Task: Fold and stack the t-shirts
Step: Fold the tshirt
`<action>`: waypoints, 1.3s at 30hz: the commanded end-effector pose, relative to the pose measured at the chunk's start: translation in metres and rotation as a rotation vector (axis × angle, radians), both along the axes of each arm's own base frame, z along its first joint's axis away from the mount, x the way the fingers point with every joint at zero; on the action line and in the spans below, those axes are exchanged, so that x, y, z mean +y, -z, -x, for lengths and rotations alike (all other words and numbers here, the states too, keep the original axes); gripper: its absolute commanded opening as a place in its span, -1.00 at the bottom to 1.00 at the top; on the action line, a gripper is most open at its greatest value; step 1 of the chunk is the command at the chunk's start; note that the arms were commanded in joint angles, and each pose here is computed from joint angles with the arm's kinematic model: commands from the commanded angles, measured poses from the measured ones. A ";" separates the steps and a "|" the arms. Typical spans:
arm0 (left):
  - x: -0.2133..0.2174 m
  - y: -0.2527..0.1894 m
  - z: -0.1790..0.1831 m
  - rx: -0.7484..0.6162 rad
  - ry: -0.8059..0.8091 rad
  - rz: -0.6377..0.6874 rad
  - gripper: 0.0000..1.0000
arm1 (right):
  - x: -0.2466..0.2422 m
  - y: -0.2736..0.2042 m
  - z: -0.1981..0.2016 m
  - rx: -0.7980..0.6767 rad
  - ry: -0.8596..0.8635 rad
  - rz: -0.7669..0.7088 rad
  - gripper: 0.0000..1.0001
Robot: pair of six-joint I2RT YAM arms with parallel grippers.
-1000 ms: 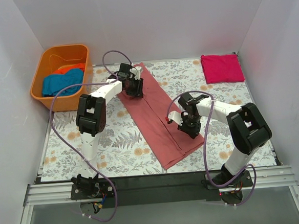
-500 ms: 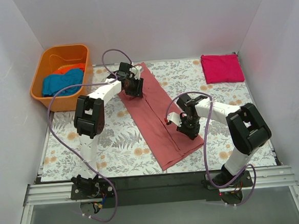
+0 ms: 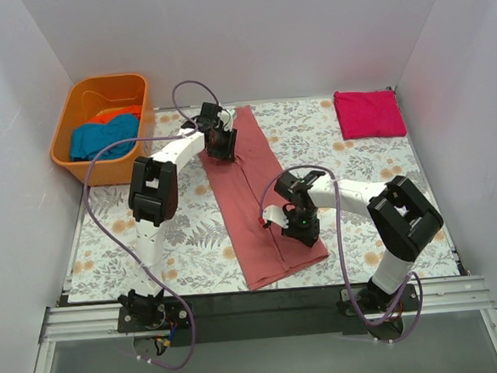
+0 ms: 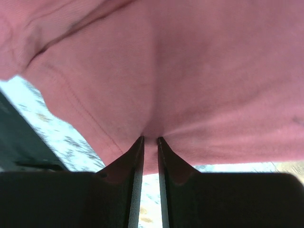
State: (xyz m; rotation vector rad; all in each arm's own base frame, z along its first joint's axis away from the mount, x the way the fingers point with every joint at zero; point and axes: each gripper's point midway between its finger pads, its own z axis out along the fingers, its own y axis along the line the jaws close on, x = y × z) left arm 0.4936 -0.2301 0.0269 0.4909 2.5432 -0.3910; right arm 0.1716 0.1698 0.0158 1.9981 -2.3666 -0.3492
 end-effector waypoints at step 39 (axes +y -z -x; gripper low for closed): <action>0.026 -0.180 0.237 -0.431 0.554 0.276 0.59 | 0.067 -0.127 0.000 -0.251 -0.083 -0.544 0.15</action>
